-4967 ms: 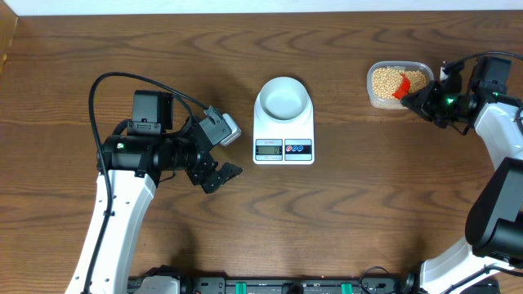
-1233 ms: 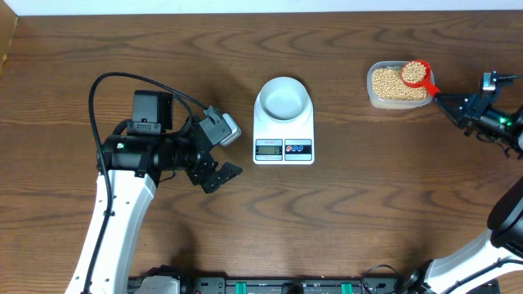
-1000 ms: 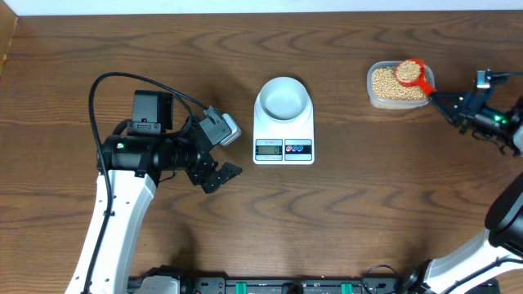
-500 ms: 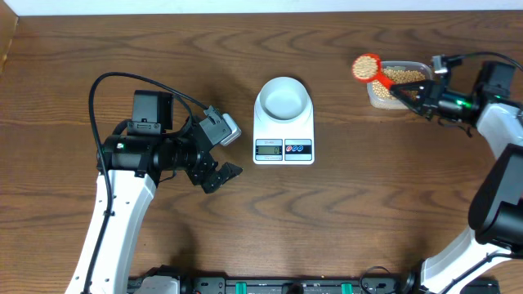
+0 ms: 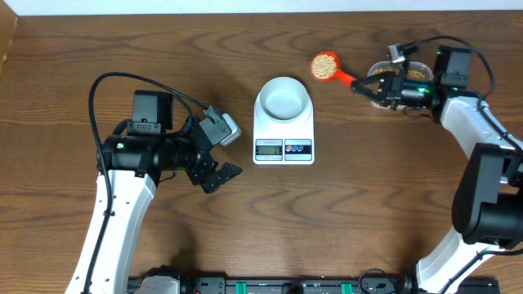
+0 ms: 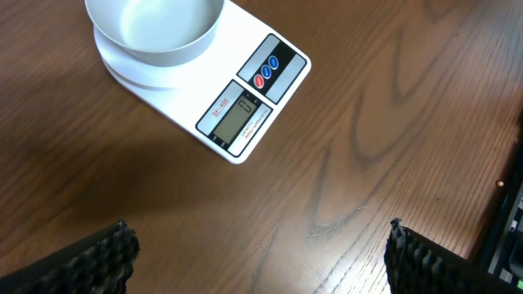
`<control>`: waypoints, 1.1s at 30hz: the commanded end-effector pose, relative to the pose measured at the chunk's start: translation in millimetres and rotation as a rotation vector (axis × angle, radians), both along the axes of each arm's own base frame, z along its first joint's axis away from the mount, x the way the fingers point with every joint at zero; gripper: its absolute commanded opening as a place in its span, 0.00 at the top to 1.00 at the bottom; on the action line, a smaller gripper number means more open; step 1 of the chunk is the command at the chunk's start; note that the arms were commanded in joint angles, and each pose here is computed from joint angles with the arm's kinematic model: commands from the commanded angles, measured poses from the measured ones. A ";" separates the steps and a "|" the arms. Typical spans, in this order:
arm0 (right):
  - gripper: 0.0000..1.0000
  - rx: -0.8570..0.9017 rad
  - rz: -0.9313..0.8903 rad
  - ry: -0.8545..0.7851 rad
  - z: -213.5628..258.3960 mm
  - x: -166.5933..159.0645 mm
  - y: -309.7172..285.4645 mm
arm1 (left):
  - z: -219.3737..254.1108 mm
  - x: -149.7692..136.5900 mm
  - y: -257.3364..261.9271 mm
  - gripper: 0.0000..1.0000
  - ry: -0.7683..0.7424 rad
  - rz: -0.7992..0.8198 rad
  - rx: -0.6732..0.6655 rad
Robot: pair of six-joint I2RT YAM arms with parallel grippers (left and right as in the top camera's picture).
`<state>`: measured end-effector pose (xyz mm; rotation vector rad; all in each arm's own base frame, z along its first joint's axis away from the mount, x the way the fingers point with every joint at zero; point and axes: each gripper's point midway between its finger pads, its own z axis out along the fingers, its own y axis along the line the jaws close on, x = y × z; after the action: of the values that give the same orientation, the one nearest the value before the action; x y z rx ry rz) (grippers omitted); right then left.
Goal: Scoop item into bowl and weigh 50g on scale
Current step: 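Tip the red scoop with the right gripper to pour soybeans into the bowl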
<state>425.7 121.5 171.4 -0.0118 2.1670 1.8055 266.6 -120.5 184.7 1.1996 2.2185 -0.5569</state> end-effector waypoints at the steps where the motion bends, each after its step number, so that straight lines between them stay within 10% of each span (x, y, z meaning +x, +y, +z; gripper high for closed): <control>1: 0.99 0.010 0.036 0.033 -2.8 -2.8 16.6 | 10.9 2.4 0.2 0.01 -0.038 -0.010 -0.003; 33: 0.99 -0.099 0.131 -0.236 -13.7 -11.7 48.5 | 10.9 2.4 0.2 0.02 -0.038 -0.010 -0.003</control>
<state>415.8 165.9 159.7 -0.3156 2.1547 1.6653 266.6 -120.5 184.7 1.1996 2.2185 -0.5569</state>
